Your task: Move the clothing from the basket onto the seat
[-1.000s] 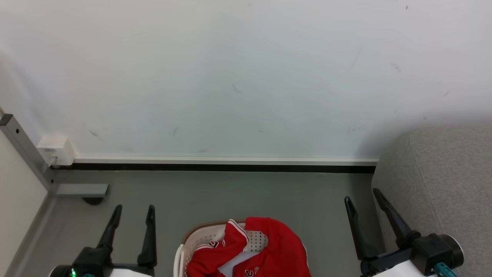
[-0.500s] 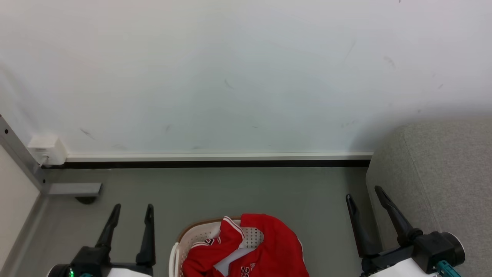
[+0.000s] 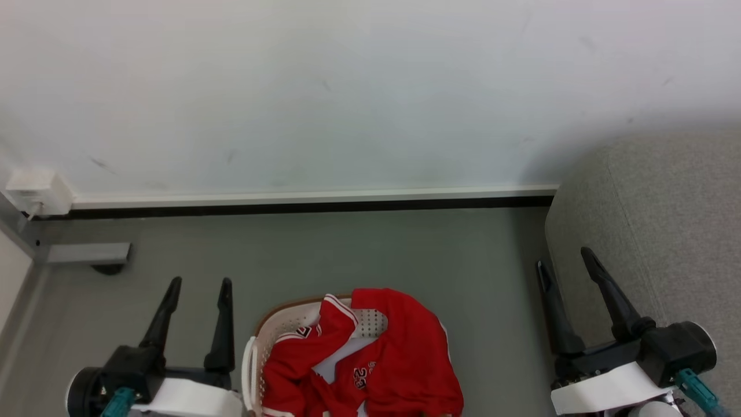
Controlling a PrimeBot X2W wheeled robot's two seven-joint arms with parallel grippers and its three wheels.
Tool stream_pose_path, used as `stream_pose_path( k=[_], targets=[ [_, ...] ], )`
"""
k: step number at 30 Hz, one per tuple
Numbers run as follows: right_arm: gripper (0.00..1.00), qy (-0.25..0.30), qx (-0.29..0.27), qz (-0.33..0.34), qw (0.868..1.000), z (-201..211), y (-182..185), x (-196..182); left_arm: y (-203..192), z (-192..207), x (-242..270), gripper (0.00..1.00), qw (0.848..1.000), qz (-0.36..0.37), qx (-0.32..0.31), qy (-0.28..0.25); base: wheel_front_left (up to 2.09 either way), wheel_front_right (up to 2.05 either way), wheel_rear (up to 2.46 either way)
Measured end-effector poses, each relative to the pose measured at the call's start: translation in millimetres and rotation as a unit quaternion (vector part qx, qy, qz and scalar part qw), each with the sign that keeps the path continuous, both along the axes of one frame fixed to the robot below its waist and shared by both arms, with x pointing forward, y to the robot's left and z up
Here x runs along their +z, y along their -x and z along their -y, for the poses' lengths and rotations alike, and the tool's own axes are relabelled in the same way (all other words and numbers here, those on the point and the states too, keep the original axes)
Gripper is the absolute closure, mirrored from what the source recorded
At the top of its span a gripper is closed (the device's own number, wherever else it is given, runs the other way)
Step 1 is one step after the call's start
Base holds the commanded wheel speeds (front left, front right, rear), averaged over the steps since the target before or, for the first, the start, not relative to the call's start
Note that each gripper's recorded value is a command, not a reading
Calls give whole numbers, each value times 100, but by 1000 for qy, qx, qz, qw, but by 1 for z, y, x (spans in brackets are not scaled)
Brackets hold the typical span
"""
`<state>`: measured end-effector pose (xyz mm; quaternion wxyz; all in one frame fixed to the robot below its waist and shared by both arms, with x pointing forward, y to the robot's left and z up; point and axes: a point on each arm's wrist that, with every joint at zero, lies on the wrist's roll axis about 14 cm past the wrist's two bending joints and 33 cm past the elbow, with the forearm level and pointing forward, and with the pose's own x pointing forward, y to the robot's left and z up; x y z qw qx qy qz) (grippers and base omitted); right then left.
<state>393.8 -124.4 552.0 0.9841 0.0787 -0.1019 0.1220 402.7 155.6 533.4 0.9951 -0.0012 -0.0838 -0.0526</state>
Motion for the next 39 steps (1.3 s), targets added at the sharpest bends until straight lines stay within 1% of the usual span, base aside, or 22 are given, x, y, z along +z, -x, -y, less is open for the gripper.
stream_pose_path(
  k=[9,16,19,22,24,27,30,35,39],
  targets=[
    [0,-3,-13,-8,1000,8,-33,-9,-39,13,-26,0,999,-31,-22,6,0,0,0],
    [0,-3,-38,-14,999,25,-58,-19,-67,30,-70,0,995,-87,-51,16,0,0,0],
    [0,-2,-47,-18,999,31,-67,-25,-74,37,-104,0,989,-133,-61,17,0,0,0],
    [0,0,-55,-21,998,37,-75,-31,-79,43,-141,0,980,-186,-69,16,0,0,0],
    [0,2,-60,-28,998,41,-78,-38,-86,50,-158,0,975,-208,-81,14,0,0,0],
    [0,6,-64,-37,997,45,-85,-48,-95,59,-183,0,966,-238,-100,4,0,0,0],
    [0,6,-71,-42,997,50,-91,-56,-97,65,-213,0,954,-276,-115,-11,0,0,0],
    [0,5,-84,-50,995,62,-101,-67,-96,80,-260,0,927,-338,-154,-41,0,0,0],
    [0,9,-91,-57,994,68,-108,-77,-87,90,-297,0,898,-396,-182,-58,0,0,0]
  ],
)
